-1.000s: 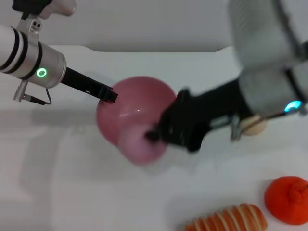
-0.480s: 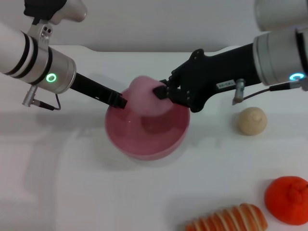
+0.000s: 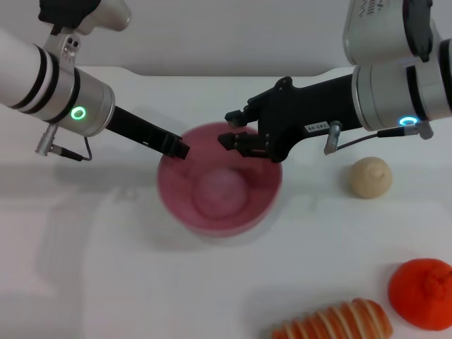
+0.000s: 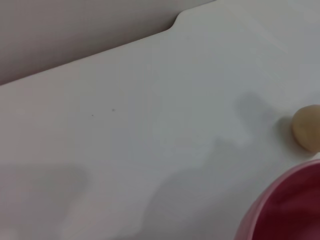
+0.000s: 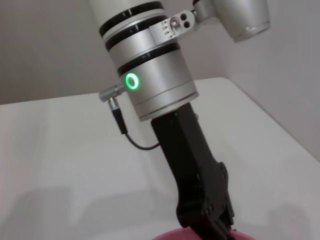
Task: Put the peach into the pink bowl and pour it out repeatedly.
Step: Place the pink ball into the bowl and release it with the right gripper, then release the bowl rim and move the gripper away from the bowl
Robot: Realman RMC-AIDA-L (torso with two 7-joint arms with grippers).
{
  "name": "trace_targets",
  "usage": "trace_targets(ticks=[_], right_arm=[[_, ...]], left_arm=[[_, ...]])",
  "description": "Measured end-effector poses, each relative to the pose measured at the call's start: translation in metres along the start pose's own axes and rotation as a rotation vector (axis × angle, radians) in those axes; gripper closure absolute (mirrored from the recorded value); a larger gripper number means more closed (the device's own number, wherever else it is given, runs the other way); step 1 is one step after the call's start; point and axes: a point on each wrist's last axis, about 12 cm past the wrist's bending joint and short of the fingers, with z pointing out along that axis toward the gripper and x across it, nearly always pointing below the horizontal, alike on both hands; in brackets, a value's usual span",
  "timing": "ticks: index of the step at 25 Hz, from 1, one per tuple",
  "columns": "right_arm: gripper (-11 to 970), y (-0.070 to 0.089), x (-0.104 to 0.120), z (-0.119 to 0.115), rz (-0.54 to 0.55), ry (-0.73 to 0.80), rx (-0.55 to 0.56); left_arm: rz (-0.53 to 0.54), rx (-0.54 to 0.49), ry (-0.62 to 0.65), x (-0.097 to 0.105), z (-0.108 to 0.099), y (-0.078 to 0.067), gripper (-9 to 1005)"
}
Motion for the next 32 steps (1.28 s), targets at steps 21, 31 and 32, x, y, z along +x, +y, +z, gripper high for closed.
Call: trace_targets(ticks=[21,31,32], right_arm=[[457,-0.003,0.113,-0.128,-0.080,-0.985,0.504],[457,0.011,0.194,-0.138,-0.007,-1.066,1.079],[457,0.011,0.197,-0.139,-0.001,-1.057,1.090]], left_arm=[[-0.017,-0.033,-0.062,-0.002,0.004,0.005,831],[-0.060,-0.021,-0.037,0.007,0.009,0.007,827],[-0.062,-0.018,-0.028,0.008,0.008,0.007,827]])
